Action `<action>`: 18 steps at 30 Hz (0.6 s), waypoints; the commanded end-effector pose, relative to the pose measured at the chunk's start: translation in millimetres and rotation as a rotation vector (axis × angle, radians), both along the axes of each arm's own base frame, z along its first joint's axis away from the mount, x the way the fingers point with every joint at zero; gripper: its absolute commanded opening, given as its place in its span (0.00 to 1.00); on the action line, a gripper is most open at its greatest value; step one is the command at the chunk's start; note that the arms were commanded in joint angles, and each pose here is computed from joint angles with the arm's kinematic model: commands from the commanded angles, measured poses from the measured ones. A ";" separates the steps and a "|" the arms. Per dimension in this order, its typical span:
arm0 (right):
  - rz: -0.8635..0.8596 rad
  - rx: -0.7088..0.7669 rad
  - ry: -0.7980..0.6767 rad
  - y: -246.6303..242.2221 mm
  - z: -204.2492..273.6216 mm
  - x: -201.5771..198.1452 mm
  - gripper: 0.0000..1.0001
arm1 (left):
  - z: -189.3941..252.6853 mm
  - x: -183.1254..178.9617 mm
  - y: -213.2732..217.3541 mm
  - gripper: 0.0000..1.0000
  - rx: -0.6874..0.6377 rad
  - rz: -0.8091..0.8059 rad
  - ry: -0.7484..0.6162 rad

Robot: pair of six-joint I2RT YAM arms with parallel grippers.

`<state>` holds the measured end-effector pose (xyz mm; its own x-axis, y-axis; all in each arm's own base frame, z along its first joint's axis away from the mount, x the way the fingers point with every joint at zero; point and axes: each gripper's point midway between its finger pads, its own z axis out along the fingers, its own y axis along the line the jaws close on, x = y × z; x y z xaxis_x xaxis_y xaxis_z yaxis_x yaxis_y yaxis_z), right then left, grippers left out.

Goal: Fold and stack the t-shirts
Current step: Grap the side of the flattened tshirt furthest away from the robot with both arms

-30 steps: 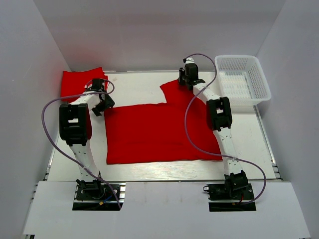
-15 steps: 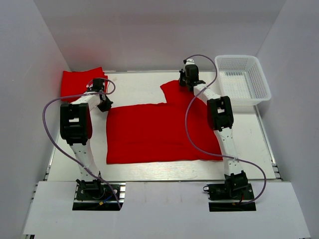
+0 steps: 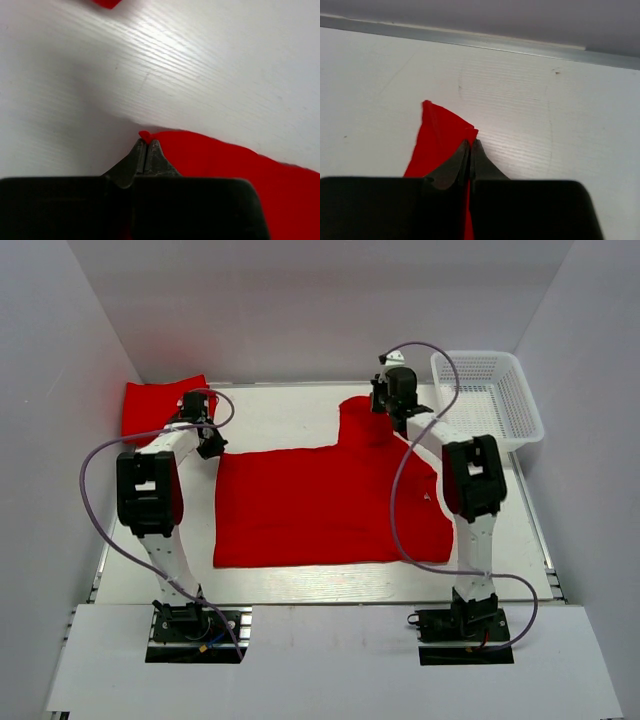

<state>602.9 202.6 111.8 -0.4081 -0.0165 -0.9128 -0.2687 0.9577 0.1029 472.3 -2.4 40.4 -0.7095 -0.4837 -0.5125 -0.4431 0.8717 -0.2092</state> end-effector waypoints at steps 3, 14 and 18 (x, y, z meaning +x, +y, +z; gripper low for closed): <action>0.003 0.021 -0.126 -11.4 56.9 -34.5 0.00 | 61.1 0.7 -21.6 0.00 -0.048 -0.118 -0.167; 0.056 0.066 -0.098 -19.3 76.3 -115.7 0.00 | 64.4 -43.3 -11.7 0.00 -0.009 -0.074 -0.141; 0.011 0.034 -0.068 -38.0 73.1 -144.5 0.00 | 59.1 -57.3 -6.2 0.00 0.007 -0.037 -0.114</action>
